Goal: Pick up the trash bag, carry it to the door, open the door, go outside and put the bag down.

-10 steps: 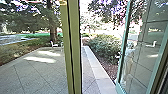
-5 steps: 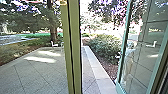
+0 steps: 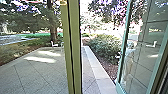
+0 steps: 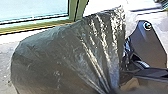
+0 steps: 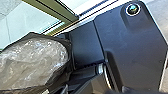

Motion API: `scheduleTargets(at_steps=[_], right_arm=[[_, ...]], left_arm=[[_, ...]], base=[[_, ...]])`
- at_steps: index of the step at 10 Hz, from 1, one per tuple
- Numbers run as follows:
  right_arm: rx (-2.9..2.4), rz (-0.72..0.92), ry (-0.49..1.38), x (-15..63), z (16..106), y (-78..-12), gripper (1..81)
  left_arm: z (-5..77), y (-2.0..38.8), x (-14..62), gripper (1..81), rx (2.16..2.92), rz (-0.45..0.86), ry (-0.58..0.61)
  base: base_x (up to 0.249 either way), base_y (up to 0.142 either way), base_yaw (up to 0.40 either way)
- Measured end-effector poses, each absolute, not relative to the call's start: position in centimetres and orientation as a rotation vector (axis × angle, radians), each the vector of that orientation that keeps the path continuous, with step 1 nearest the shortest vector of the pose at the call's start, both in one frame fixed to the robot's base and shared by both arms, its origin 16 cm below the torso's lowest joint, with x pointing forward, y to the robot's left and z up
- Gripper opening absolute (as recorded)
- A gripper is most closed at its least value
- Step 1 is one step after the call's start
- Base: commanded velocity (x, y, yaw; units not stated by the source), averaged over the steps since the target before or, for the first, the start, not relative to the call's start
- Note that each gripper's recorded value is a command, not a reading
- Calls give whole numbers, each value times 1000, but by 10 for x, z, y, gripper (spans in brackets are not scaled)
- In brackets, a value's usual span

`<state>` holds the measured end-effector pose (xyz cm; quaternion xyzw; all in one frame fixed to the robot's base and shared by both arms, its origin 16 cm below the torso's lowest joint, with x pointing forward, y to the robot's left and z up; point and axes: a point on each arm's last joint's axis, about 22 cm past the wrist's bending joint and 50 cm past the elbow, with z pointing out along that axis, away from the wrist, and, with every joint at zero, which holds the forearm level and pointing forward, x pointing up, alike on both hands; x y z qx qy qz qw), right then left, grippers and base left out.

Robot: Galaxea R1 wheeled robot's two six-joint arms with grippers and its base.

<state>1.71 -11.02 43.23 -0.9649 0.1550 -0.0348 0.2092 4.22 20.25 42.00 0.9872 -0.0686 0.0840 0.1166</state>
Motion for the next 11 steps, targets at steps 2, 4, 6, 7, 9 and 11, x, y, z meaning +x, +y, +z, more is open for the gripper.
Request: scheduleTargets(at_steps=[2,4,6,7,9,11], right_arm=[[-2684,-97,431,17,432,-110,811],[-2684,-97,431,17,432,-110,811],[-2682,-98,431,17,433,-109,811],[-2681,-101,429,18,433,-108,811],[-2700,-112,432,21,430,-124,811],[-2686,-98,431,15,432,-111,811]], left_arm=[[420,202,42,10,2890,246,-202],[420,202,42,10,2890,246,-202],[420,203,41,10,2891,244,-201],[419,209,40,10,2900,244,-201],[421,193,44,10,2878,251,-201],[420,201,40,10,2889,243,-202]], base=[[0,-44,0],[0,-88,0],[0,-88,0],[0,-96,0],[0,-102,0],[0,-119,0]])
